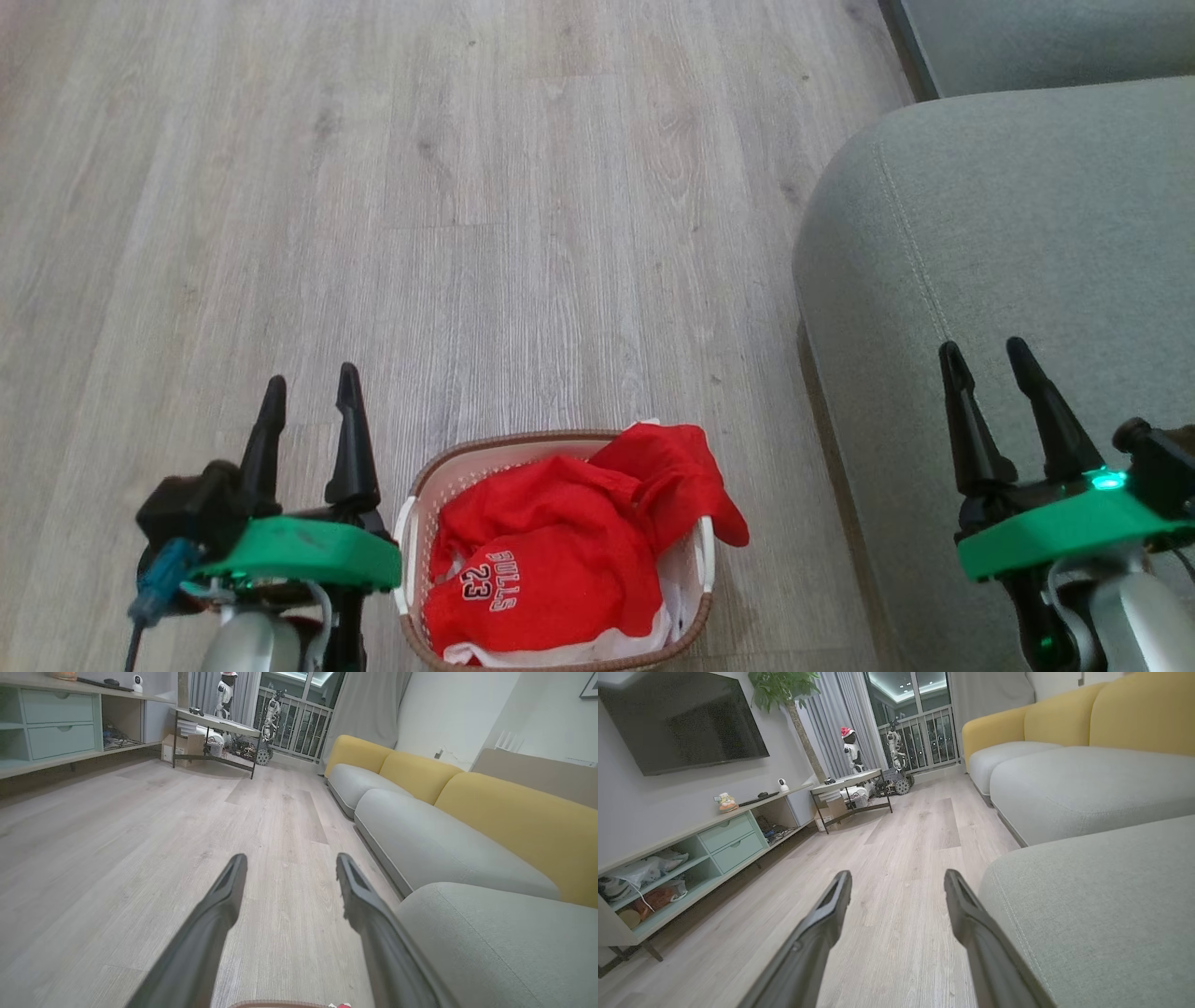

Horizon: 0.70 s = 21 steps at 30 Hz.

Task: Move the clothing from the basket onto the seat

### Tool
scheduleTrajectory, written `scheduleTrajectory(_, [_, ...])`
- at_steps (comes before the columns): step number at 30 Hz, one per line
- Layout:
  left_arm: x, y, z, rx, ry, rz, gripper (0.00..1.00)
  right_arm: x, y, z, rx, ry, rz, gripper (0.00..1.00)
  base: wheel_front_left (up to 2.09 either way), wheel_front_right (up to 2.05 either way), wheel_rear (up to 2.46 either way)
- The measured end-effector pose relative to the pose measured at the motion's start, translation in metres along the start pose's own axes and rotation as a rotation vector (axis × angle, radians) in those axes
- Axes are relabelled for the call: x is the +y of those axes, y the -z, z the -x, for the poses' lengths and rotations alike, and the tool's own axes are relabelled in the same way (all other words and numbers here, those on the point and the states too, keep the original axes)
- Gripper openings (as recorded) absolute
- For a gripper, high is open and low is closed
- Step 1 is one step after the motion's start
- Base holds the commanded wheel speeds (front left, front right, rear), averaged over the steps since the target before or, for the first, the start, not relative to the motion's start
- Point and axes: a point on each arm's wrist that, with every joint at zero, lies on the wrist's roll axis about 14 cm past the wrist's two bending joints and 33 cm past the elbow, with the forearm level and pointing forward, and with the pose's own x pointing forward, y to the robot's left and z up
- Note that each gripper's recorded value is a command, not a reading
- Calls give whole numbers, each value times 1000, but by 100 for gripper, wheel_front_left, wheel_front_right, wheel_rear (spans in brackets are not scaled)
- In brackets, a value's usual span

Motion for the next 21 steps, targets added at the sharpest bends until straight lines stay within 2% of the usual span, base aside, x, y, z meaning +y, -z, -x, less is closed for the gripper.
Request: scheduleTrajectory(21, [-19, -16, -1, -99, 61, -213, 100, 19, -15, -4, -62, -101, 211, 100, 0, 0, 0])
